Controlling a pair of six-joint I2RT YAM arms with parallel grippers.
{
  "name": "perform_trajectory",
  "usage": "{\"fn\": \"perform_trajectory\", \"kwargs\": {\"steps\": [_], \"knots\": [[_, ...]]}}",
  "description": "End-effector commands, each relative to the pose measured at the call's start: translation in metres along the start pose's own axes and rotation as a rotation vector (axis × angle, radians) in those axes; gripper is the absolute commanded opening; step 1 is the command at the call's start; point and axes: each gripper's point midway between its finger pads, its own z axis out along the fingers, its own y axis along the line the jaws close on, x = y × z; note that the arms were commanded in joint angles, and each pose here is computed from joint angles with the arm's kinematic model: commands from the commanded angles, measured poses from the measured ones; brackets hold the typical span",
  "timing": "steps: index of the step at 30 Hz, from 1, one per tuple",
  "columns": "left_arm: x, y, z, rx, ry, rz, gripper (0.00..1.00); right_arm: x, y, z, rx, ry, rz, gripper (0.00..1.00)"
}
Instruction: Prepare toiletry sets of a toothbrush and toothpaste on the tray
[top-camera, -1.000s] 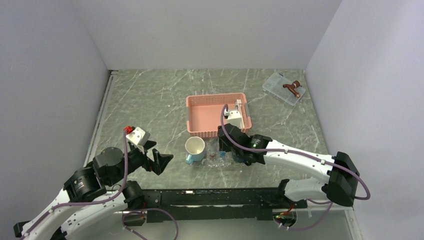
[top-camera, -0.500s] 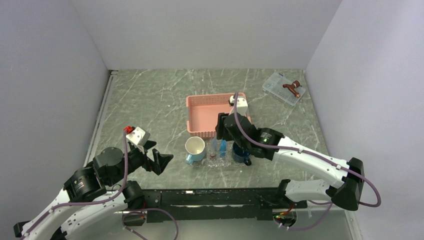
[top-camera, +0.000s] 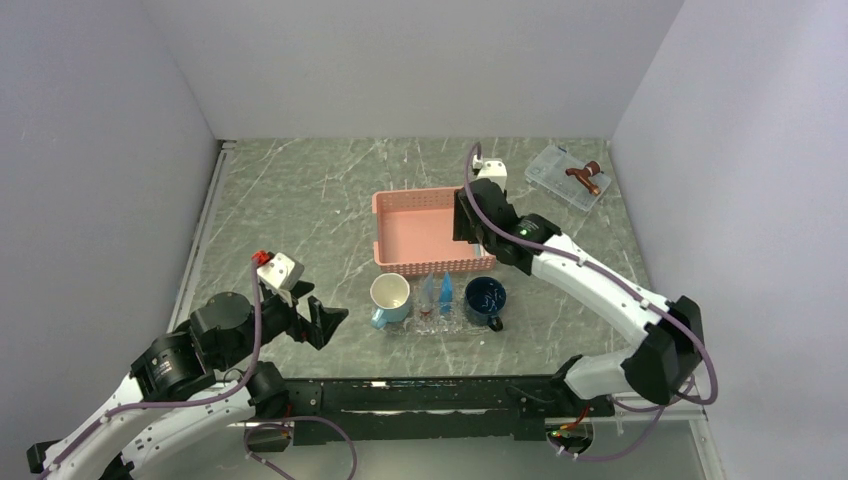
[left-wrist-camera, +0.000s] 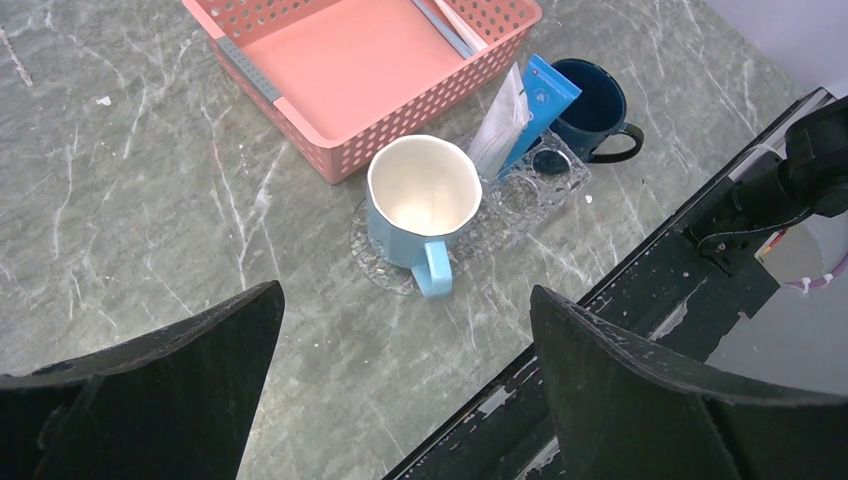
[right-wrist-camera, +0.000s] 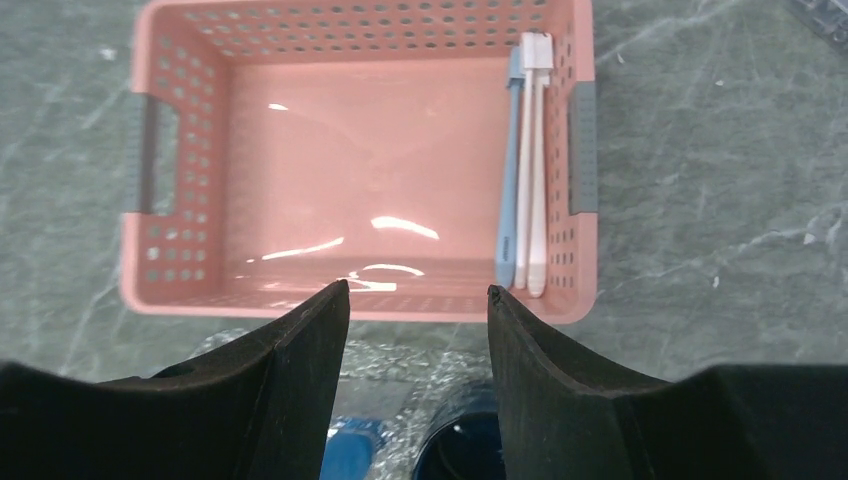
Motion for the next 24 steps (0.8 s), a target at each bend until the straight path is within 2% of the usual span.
{"fn": "perform_trajectory", "kwargs": {"steps": [1,13,24], "knots": [[-0.004,-0.001,0.002,0.003,-0.011,0.004,0.99,-0.005,-0.003,0.022,-0.004,0.030,-0.037,0.56],[-0.002,-0.001,0.005,-0.003,0.013,0.011,0.99,0.027,-0.023,0.098,0.093,0.174,-0.077,0.55],[0.000,-0.002,0.008,0.002,0.026,0.022,0.99,0.042,-0.041,0.138,0.198,0.234,-0.119,0.55]]}}
